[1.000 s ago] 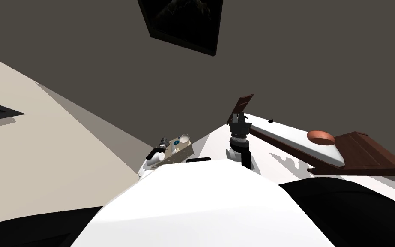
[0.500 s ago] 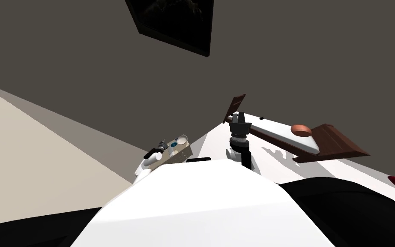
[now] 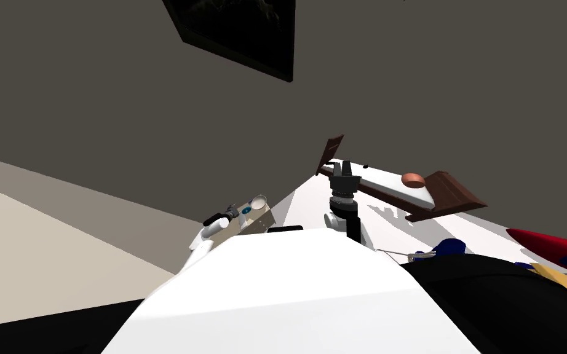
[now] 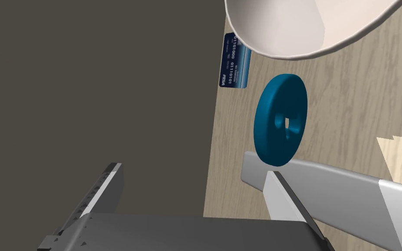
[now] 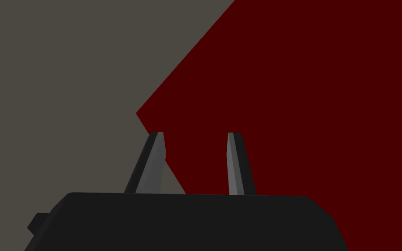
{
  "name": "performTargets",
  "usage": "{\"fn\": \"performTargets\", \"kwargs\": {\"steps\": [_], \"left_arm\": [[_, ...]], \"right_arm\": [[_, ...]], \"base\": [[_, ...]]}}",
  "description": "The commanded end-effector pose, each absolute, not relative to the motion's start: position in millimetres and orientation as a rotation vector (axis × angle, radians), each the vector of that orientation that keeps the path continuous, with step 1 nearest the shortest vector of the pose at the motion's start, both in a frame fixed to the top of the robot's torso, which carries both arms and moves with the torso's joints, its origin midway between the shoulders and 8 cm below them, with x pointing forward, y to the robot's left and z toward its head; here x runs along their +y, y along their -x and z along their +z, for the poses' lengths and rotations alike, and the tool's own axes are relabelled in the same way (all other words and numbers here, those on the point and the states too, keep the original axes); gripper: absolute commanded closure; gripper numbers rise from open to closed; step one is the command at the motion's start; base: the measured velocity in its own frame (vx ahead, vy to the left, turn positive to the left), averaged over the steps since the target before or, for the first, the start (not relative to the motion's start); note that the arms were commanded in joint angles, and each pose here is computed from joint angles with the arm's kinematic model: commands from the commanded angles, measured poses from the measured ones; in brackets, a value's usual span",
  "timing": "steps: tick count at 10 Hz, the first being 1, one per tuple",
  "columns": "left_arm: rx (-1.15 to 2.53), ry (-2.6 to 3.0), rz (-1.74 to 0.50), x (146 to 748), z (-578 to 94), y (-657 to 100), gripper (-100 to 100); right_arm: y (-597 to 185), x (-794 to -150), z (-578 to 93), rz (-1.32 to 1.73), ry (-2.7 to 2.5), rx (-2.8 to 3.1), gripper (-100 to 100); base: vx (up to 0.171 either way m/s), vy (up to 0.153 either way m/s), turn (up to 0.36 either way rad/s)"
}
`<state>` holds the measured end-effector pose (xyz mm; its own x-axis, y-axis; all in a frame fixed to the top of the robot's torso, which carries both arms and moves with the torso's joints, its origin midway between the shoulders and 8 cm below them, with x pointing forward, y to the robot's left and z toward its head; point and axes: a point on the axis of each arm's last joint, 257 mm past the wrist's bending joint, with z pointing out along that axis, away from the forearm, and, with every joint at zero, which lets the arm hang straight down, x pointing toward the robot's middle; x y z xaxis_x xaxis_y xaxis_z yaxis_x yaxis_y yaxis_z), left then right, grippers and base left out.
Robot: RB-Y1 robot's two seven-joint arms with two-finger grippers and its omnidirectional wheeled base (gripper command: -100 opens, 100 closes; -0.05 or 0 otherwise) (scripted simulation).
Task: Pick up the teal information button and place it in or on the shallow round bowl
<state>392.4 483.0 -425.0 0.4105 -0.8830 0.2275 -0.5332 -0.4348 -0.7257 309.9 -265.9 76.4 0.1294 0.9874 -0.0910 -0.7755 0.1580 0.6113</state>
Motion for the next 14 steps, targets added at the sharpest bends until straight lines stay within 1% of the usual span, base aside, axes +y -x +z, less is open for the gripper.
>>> {"fn": "performTargets", "kwargs": {"steps": [1, 9, 14], "left_arm": [[1.207, 2.180, -0.777, 493.1, -438.2, -382.0, -100], [1.165, 2.479, -0.588, 533.6, -488.6, -322.2, -100], [1.139, 2.620, -0.519, 542.0, -500.9, -295.2, -100]], "right_arm": [[-309.9, -265.9, 76.4, 1.353, -0.476, 0.544, 0], [-309.9, -265.9, 76.4, 1.353, -0.476, 0.544, 0], [-309.9, -265.9, 76.4, 1.353, -0.476, 0.544, 0]], "base": [[0.008, 0.008, -0.191], [0.008, 0.010, -0.135], [0.005, 0.010, -0.115]]}}
